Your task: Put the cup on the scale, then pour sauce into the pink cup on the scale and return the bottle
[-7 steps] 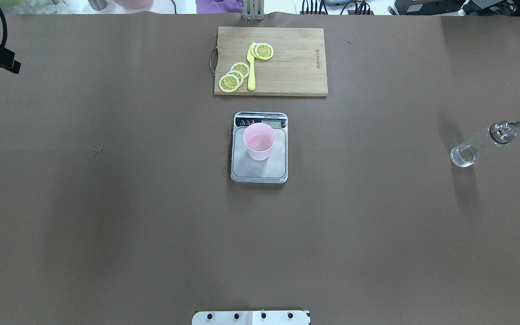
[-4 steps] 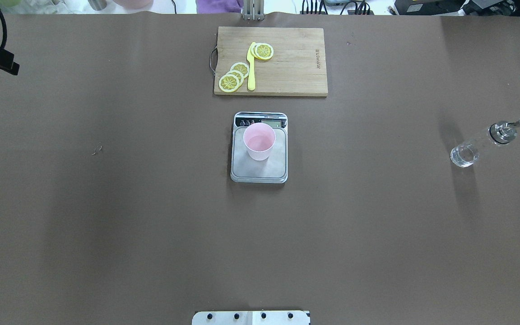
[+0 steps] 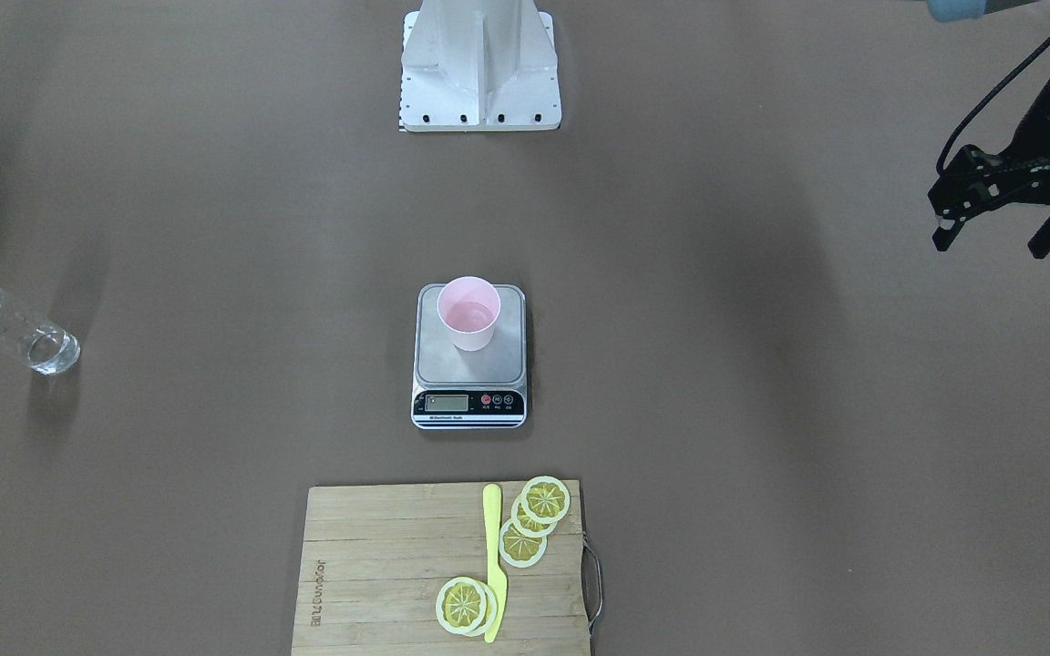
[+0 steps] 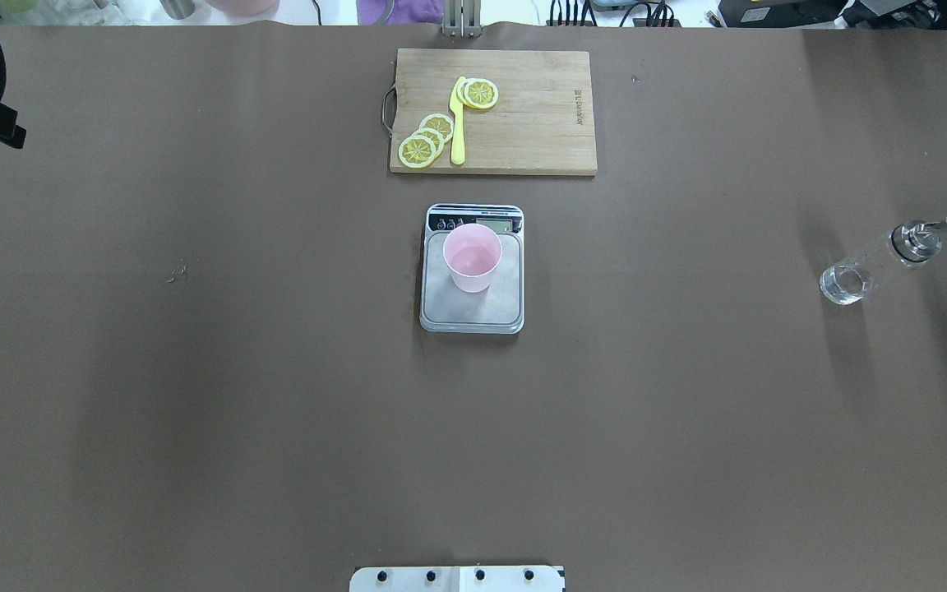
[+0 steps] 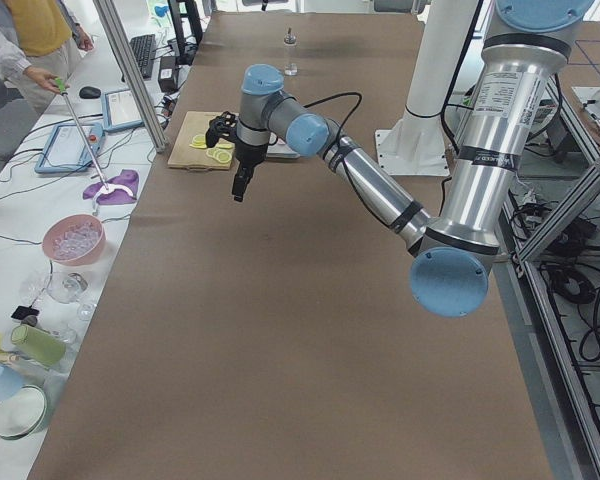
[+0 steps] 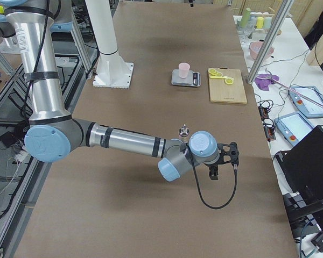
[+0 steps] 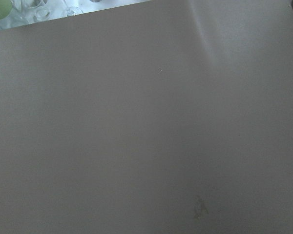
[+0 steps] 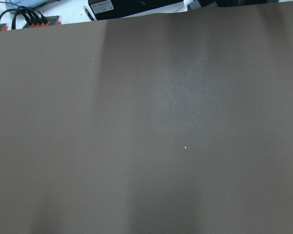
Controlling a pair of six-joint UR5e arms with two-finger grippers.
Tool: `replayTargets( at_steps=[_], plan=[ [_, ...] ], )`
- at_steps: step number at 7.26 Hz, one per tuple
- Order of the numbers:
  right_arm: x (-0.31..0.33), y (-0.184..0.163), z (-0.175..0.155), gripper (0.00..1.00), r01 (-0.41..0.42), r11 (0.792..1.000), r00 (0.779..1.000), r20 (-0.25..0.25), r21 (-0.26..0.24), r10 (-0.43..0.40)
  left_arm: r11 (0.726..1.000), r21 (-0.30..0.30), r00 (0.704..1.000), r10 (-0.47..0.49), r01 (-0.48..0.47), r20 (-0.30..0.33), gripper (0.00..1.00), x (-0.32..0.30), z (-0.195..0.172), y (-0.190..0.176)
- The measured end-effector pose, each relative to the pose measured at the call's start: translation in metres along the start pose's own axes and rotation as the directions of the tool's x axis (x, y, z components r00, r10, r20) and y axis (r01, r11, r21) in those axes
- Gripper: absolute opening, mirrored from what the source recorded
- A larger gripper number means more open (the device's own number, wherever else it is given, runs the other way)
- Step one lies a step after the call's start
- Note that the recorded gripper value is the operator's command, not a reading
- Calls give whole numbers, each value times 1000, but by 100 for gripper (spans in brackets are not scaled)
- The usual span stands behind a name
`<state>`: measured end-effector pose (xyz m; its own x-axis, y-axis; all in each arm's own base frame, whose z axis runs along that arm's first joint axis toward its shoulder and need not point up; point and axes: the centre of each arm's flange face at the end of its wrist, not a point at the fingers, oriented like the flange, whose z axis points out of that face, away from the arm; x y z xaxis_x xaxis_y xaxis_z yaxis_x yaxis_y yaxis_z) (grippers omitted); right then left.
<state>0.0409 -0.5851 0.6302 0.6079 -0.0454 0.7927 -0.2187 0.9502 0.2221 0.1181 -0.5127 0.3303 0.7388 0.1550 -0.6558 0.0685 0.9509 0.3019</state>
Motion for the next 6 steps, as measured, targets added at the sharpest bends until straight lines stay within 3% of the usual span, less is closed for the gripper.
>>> replayTargets(
  at_steps=[3, 5, 6],
  plan=[
    [-14, -39, -12, 100, 102, 974, 983, -128, -203, -130, 1000, -3, 1000, -1, 1, 2, 97, -1, 2, 0],
    [-1, -33, -32, 100, 83, 951, 978, -161, -296, -135, 1000, -13, 1000, -5, 5, 2, 98, -4, 3, 3],
    [3, -24, -45, 100, 45, 943, 978, -179, -329, -109, 999, -48, 1000, -21, 20, -22, 98, -5, 7, 9]
  ],
)
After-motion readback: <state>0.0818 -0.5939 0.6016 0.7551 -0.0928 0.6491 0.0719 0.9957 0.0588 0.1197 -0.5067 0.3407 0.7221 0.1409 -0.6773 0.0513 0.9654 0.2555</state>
